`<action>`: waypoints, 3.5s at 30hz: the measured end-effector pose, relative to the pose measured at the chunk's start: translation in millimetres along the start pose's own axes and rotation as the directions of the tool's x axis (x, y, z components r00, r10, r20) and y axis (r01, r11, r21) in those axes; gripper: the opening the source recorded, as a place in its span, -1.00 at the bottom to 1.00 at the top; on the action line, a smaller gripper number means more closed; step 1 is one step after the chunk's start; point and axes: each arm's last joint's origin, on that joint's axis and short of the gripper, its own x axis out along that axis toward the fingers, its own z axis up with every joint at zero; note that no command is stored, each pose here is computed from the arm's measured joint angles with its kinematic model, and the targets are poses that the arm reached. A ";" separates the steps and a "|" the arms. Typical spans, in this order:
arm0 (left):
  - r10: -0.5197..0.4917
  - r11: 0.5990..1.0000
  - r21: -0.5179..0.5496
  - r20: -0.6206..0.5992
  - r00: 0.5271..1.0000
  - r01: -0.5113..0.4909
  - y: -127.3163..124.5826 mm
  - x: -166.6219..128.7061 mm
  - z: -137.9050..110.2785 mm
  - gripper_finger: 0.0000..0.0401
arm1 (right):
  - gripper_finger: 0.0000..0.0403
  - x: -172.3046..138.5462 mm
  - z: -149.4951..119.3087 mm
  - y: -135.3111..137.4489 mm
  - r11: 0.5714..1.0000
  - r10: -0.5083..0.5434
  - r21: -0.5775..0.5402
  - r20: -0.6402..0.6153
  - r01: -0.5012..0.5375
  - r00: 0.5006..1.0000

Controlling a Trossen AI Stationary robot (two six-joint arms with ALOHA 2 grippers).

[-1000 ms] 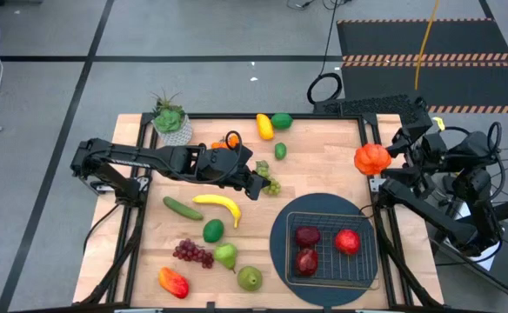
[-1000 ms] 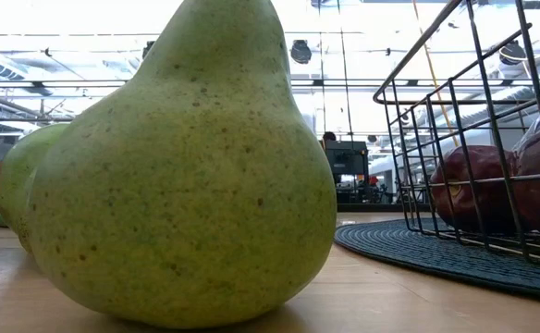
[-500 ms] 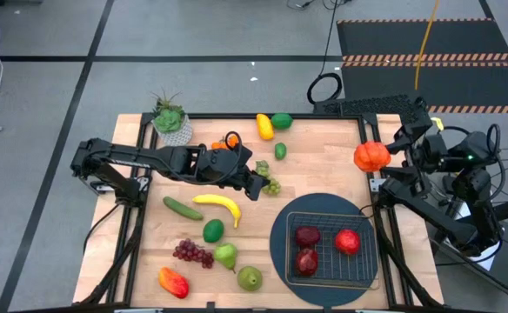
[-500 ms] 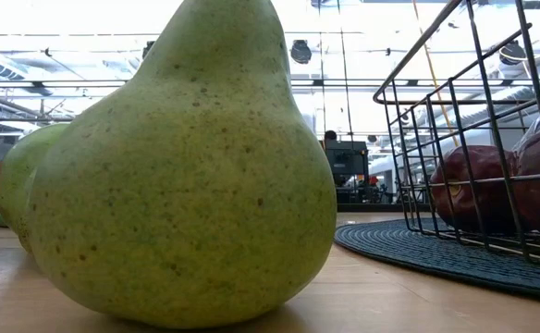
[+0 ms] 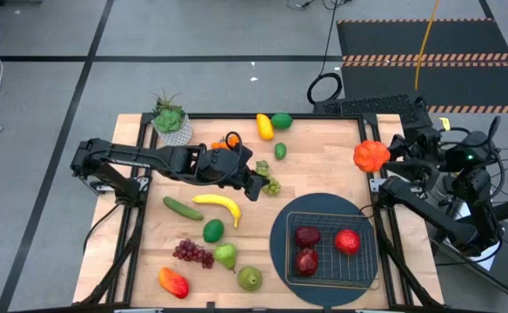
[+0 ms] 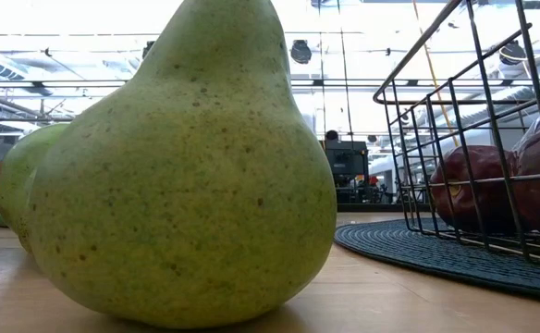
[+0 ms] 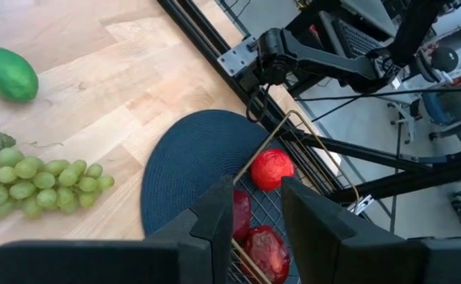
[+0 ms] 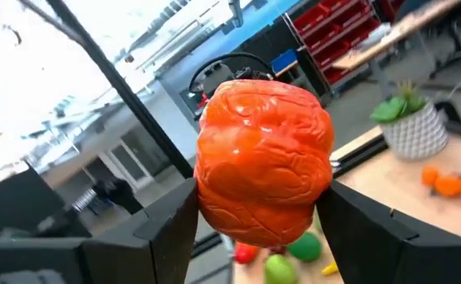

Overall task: Build produce basket
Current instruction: Put the pumpkin into the gold wire basket

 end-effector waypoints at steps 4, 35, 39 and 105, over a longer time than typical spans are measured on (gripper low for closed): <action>0.000 1.000 0.013 0.000 1.000 0.000 0.0 0.0 0.0 -0.47 | 0.17 0.0 0.5 -0.5 0.994 -0.018 0.104 0.016 0.016 1.000; -0.050 0.997 0.060 -0.065 0.997 0.054 -29.4 -11.9 -42.2 -0.47 | 0.17 -14.9 14.6 50.5 0.956 0.018 0.292 -0.037 -0.006 0.999; -0.048 0.998 0.046 -0.077 0.996 0.052 -30.6 -10.6 -46.2 -0.47 | 0.17 -15.4 8.7 56.9 0.956 -0.001 0.293 -0.071 0.022 0.997; -0.032 0.997 0.068 0.108 0.994 0.025 -8.5 1.2 2.9 -0.47 | 0.17 107.5 -76.9 -9.7 0.954 0.172 0.294 -0.690 0.054 0.703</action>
